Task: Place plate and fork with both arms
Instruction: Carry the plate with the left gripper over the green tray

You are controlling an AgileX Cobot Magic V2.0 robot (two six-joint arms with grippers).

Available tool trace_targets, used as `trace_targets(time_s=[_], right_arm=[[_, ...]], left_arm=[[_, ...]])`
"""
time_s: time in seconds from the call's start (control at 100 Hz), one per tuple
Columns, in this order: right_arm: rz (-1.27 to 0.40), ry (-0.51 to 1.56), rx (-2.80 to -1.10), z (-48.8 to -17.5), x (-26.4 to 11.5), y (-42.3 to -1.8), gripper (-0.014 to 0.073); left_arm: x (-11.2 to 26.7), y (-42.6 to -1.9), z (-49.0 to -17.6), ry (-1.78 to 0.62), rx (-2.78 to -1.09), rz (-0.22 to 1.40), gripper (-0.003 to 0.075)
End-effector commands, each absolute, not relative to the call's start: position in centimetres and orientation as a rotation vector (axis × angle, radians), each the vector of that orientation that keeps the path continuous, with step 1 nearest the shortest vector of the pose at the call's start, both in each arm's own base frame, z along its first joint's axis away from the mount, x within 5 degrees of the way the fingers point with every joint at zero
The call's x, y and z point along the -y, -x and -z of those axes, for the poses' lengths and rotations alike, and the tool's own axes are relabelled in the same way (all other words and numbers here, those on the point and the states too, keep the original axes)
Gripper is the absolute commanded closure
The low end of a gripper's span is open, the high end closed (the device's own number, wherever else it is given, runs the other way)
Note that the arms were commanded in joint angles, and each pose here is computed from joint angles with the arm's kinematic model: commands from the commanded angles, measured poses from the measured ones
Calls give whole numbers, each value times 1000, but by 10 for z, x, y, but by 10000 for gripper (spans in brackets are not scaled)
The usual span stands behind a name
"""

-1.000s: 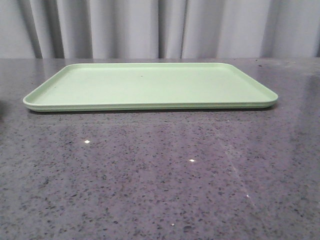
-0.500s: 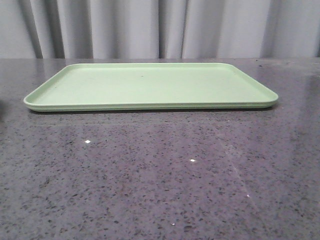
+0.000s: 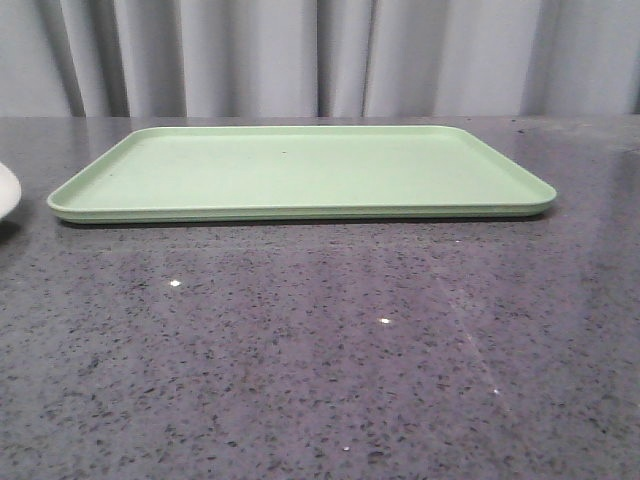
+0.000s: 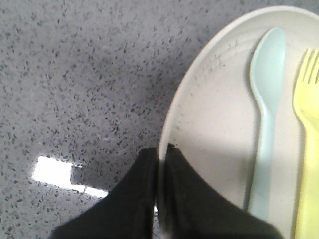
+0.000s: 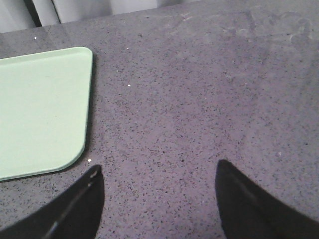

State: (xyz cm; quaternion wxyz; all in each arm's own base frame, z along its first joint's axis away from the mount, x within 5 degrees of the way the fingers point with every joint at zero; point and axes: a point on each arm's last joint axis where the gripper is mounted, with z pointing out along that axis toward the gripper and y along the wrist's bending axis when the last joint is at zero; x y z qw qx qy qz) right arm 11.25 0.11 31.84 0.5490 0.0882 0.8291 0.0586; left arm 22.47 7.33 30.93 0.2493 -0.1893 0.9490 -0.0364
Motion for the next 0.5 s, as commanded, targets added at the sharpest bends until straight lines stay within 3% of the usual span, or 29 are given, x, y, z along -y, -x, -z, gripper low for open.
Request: trace_targets(time_s=[0.0,0.3,0.49], right_arm=[[-141,-189,-1875,-334,-1,-116,107],[-141,-189,-1876,-334,-1,-116,107],[-141,-189,-1877,-334,-1,-116,107]], left_arm=[[-70,-224,-343,496,-2434,113,741],[-61,-229,-380,455,-2293,227,741],[-41,-254,-382,396,-2263,346,741]])
